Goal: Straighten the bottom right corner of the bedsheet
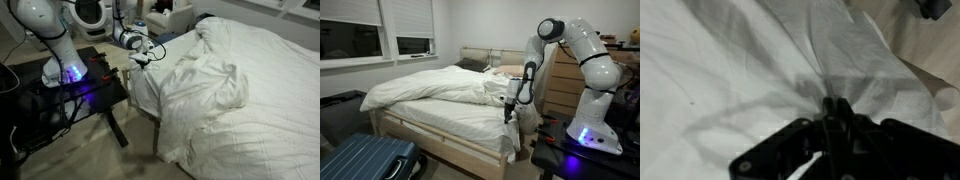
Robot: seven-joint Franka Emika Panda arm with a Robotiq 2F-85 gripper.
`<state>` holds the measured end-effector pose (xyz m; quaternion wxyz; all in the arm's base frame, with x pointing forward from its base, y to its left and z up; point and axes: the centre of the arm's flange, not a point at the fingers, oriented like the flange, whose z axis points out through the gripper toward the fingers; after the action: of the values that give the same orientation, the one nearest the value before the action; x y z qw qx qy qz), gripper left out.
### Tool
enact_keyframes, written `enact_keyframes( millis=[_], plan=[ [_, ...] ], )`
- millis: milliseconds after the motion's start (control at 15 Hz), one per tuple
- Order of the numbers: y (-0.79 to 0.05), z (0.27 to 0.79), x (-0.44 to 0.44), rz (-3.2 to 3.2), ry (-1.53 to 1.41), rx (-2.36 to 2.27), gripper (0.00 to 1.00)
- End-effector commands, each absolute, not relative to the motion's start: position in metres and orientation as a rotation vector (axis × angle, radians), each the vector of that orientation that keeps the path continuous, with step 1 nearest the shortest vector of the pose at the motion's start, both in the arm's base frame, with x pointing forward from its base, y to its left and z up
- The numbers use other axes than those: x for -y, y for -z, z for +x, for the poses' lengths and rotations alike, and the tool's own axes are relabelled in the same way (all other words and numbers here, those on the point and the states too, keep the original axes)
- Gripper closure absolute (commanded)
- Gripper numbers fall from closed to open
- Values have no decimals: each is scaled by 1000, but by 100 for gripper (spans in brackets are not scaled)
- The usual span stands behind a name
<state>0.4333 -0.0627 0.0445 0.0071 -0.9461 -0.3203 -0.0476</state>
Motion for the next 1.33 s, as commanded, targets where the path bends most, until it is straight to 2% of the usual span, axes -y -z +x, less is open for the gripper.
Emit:
enact_keyframes(
  millis=[0,533,933,1000,1067,1267],
  plan=[
    [-46,431,62,-2956,39,998,100],
    [-48,441,53,-2851,-465,912,100],
    [-51,444,47,-2813,-608,827,100],
    [-51,443,44,-2797,-644,802,74],
    [-50,438,42,-2777,-696,785,73],
    [-45,418,38,-2704,-847,726,50]
  ],
)
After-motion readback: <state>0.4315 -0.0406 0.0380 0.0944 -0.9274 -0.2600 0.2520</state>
